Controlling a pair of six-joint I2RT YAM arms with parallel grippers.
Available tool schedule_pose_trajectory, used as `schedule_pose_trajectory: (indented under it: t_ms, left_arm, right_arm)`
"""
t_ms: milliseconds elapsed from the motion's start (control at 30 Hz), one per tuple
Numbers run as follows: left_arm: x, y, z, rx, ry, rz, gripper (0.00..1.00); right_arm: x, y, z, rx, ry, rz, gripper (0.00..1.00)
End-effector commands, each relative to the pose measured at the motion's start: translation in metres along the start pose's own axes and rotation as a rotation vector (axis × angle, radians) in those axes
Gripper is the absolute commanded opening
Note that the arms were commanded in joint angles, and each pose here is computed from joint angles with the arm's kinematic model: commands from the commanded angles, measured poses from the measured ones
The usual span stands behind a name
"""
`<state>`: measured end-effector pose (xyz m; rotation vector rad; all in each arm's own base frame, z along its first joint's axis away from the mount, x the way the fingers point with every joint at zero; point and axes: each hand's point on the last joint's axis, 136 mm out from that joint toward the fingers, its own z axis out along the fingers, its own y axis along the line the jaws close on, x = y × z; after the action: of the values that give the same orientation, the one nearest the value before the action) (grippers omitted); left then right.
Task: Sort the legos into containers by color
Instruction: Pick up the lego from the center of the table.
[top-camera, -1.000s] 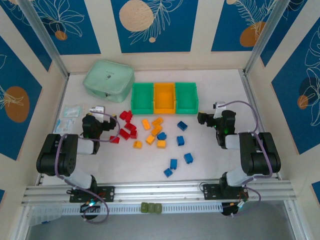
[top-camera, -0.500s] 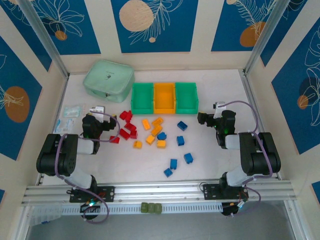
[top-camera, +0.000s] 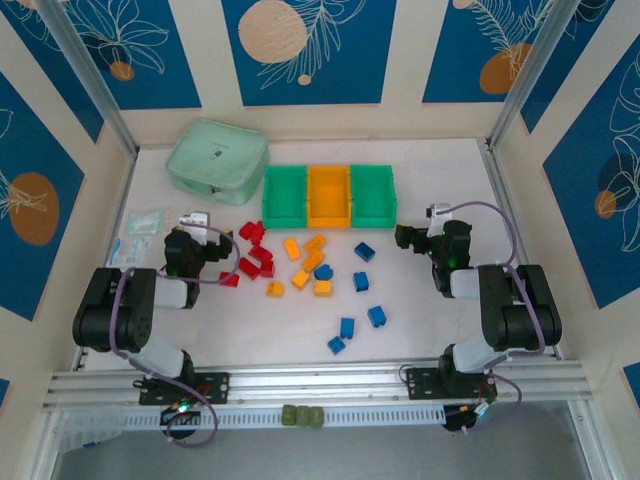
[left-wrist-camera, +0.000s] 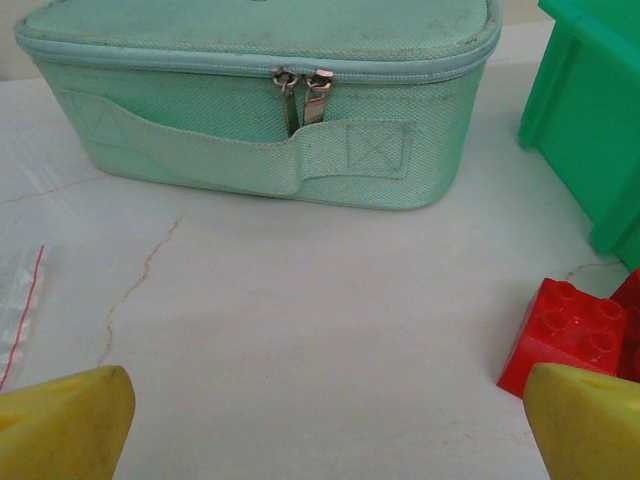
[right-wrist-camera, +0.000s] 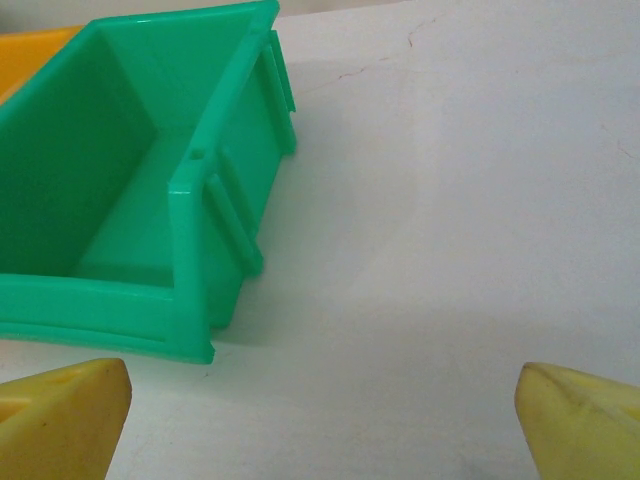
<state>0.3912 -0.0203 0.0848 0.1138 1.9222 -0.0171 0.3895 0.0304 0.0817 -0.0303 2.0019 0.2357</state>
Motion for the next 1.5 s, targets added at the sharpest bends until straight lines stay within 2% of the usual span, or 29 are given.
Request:
schedule_pose_trajectory:
  t_ms: [0, 333, 467, 567, 600, 700, 800, 967, 1200, 1333, 1467]
  left_arm:
    - [-0.012, 0.004, -0.001, -0.032, -0.034, -0.009, 0.99]
    - [-0.047, 0.012, -0.036, -0.074, -0.069, -0.044, 0.99]
    - [-0.07, 0.017, -0.056, -0.093, -0.125, -0.13, 0.99]
    - [-0.078, 0.026, -0.068, -0.134, -0.153, -0.276, 0.99]
    - [-0.079, 0.026, -0.07, -0.131, -0.161, -0.299, 0.99]
    - [-0.072, 0.032, -0.075, -0.157, -0.157, -0.39, 0.99]
    - [-0.065, 0.03, -0.073, -0.163, -0.062, -0.456, 0.99]
    - [-0.065, 0.007, -0.078, -0.052, 0.063, -0.481, 0.99]
    - [-0.057, -0.027, -0.098, 0.083, 0.229, -0.523, 0.99]
    - [-0.051, -0.052, -0.11, 0.148, 0.346, -0.505, 0.99]
    - [-0.038, -0.08, -0.122, 0.188, 0.486, -0.425, 0.99]
  right_arm:
    - [-0.017, 0.004, 0.0, -0.018, -0.042, -0.023, 0.99]
    - [-0.048, 0.001, -0.027, 0.017, -0.037, 0.045, 0.99]
    - [-0.07, 0.001, -0.047, 0.01, -0.061, 0.14, 0.99]
    - [-0.084, 0.002, -0.063, 0.004, -0.08, 0.2, 0.99]
    - [-0.086, -0.001, -0.068, 0.016, -0.084, 0.261, 0.99]
    - [-0.065, -0.026, -0.081, 0.177, -0.008, 0.607, 0.99]
    - [-0.06, -0.009, -0.082, 0.037, 0.03, 0.593, 0.99]
    - [-0.043, -0.004, -0.084, 0.057, 0.134, 0.583, 0.99]
    - [-0.029, 0.041, -0.085, -0.022, 0.273, 0.487, 0.99]
    - [-0.017, 0.073, -0.087, -0.063, 0.36, 0.403, 0.99]
    - [-0.007, 0.105, -0.091, -0.117, 0.423, 0.352, 0.99]
